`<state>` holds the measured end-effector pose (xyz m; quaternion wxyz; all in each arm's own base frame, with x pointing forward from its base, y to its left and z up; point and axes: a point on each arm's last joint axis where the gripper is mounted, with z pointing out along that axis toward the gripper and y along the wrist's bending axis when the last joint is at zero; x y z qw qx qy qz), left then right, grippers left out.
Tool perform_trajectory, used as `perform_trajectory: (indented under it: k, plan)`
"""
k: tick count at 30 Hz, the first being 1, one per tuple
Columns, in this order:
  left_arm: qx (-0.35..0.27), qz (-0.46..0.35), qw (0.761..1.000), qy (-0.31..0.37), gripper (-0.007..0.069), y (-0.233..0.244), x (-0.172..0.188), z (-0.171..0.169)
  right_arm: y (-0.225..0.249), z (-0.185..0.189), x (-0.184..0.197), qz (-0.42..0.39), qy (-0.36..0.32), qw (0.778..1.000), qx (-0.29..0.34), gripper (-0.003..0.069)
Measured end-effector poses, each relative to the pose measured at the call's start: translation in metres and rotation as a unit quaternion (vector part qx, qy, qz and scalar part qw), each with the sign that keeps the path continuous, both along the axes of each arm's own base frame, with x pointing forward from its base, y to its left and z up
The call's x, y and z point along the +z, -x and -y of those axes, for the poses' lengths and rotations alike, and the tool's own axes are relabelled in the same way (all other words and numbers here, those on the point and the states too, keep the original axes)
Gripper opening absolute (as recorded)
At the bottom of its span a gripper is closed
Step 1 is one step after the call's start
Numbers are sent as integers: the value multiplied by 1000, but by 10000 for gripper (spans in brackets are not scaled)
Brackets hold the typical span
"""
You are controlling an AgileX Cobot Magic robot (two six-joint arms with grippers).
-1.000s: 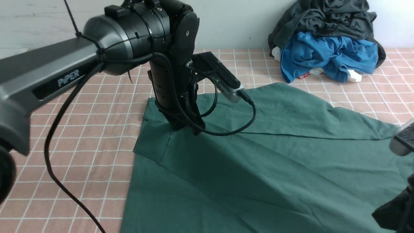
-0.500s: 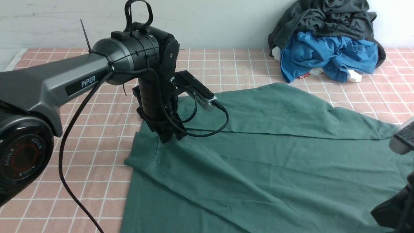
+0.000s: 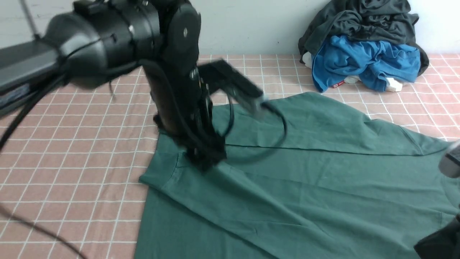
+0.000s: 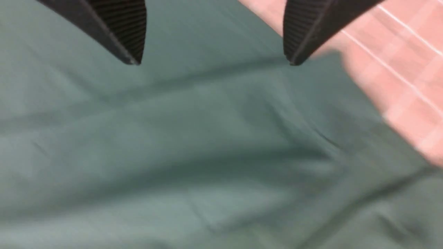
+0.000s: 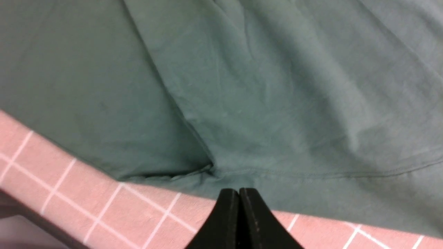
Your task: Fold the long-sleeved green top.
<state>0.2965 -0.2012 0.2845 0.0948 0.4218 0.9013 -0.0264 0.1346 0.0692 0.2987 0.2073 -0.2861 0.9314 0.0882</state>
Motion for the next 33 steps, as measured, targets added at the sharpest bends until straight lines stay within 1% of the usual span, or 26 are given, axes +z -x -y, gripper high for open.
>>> perform_trajectory:
  k: [1, 3, 5, 6, 7, 8, 10, 13, 18, 24, 29, 32, 33]
  plan:
    - [-38, -25, 999, -19, 466, 35, -11, 0, 9, 3, 5, 5, -7, 1000, 2, -14]
    - [-62, -41, 997, -32, 464, 55, -19, -1, 15, 5, 8, 13, -12, 1000, 3, -14]
    - [-134, -92, 984, -78, 464, 106, -49, -8, 30, 11, 18, 41, -27, 999, 4, -14]
    - [-153, -105, 979, -90, 464, 119, -58, -11, 34, 12, 20, 47, -29, 998, 5, -14]
    - [-156, -109, 977, -94, 464, 122, -61, -11, 34, 12, 21, 51, -31, 998, 5, -14]
    - [-180, -129, 968, -114, 464, 140, -79, -17, 40, 15, 24, 61, -35, 998, 5, -14]
    - [-200, -136, 962, -125, 464, 155, -98, -23, 42, 16, 25, 65, -37, 997, 6, -14]
    - [-206, -143, 960, -123, 464, 169, -121, -28, 43, 16, 25, 65, -38, 997, 6, -14]
    - [-201, -150, 961, -118, 464, 176, -138, -33, 42, 15, 25, 66, -39, 997, 6, -14]
    - [-187, -134, 966, -120, 464, 174, -139, -33, 42, 15, 25, 66, -41, 997, 6, -14]
    - [-161, -103, 973, -130, 464, 167, -139, -31, 42, 15, 25, 66, -41, 997, 6, -14]
    - [-143, -102, 976, -131, 464, 163, -133, -26, 42, 15, 25, 66, -41, 997, 6, -14]
    - [-130, -106, 978, -127, 464, 159, -121, -20, 42, 15, 25, 66, -41, 997, 6, -14]
